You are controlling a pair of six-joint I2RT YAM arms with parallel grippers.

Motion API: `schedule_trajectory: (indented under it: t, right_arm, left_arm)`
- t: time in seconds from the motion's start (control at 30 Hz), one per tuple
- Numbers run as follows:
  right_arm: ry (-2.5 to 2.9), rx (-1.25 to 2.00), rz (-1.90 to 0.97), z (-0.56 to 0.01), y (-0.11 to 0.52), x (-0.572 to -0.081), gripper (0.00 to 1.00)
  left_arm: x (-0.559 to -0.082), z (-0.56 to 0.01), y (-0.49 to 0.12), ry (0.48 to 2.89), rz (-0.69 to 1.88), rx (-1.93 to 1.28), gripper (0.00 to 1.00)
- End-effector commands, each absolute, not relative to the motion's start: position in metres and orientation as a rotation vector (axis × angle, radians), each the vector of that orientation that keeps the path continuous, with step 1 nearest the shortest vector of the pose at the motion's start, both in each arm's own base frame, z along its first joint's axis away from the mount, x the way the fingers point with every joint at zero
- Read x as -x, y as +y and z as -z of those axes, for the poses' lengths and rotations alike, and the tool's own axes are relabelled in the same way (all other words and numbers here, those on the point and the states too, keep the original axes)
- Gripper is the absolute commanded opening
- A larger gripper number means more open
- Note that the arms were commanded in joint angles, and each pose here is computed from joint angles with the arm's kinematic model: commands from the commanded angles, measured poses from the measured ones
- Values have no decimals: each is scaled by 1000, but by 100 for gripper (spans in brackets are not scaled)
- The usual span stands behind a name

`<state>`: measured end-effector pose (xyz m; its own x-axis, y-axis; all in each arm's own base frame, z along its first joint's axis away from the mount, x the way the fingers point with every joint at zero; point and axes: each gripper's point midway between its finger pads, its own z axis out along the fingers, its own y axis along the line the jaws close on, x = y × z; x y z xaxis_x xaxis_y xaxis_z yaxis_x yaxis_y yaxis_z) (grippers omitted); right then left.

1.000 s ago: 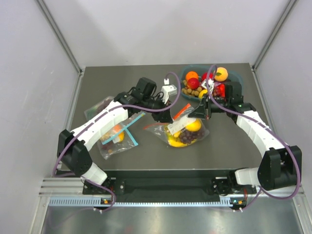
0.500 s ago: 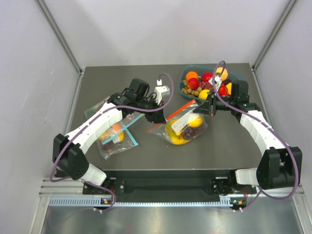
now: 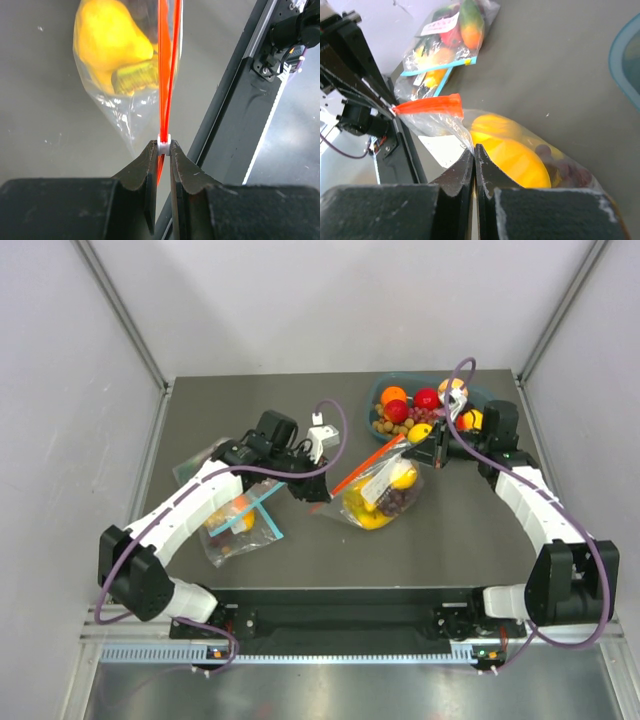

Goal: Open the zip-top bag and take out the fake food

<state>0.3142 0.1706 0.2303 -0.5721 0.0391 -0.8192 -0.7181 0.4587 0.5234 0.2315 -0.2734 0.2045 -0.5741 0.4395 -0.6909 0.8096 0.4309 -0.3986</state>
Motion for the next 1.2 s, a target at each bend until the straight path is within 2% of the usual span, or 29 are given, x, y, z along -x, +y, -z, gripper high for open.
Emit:
schedule_trajectory:
  t: [0.0,0.6,0.83,0.9,1.03,1.07,1.1,1.17]
  right_arm:
    - [1807,541,-1090,-245,158,-340,0]
    - [1811,417,-1007,-242,138,-387,0]
    - [1849,399,-996,-242,136,-389,1]
    - [1885,381,-973,-240,133,-386,6]
    - [1943,310,-898,-249,123,-373,42]
    - [1959,274,-852,-250,117,-374,44]
    - [1980,249,-836,-253,115,-365,54]
    - [2002,158,-752,-254,104,-362,55]
  left_arm:
    - [-221,-204,-261,2231,987,-1046,0]
    - [-219,-211,-249,2249,952,-969,0]
    - [-224,-237,-291,2143,1035,-968,0]
    - [-224,-235,-305,2141,1010,-967,0]
    - [-235,-232,-326,2128,957,-926,0]
    - [-237,-233,-330,2123,948,-917,0]
    - [-238,-235,-335,2111,928,-915,0]
    - [-240,-235,-344,2114,916,-914,0]
